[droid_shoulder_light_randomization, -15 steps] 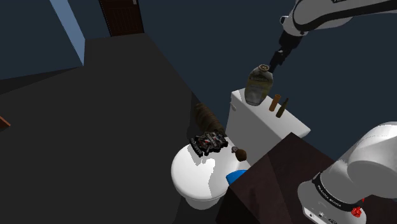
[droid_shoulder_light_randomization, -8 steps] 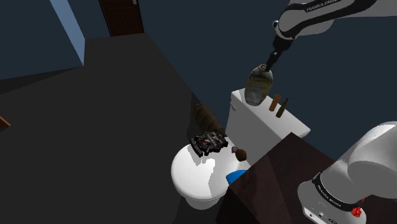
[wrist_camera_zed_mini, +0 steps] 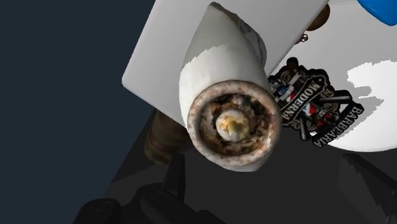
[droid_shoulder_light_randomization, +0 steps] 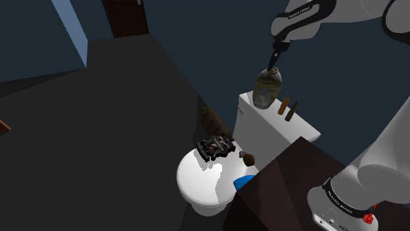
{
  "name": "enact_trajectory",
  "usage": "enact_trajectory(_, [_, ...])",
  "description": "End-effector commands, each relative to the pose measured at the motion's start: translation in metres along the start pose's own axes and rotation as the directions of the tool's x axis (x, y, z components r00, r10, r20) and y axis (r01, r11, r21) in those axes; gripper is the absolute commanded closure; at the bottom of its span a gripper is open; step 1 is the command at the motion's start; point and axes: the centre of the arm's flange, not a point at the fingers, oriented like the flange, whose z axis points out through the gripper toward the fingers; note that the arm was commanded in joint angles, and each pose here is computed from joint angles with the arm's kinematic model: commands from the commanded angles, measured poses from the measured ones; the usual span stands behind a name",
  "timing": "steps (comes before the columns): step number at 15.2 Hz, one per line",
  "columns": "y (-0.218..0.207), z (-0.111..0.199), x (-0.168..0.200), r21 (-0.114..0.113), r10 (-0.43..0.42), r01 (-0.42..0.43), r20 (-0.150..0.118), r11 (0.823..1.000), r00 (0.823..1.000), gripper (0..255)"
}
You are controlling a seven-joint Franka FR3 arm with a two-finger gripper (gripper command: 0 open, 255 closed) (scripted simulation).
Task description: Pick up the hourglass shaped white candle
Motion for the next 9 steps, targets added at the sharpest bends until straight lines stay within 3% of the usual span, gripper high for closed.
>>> enact_trajectory(1, [0.016, 0.012, 0.009, -0.014, -0.032, 0.031, -0.003, 0.999, 0.999, 0])
enact_trajectory(9, [0.008, 0.051, 0.004, -0.014, -0.032, 0.031, -0.003, 0.999, 0.999, 0])
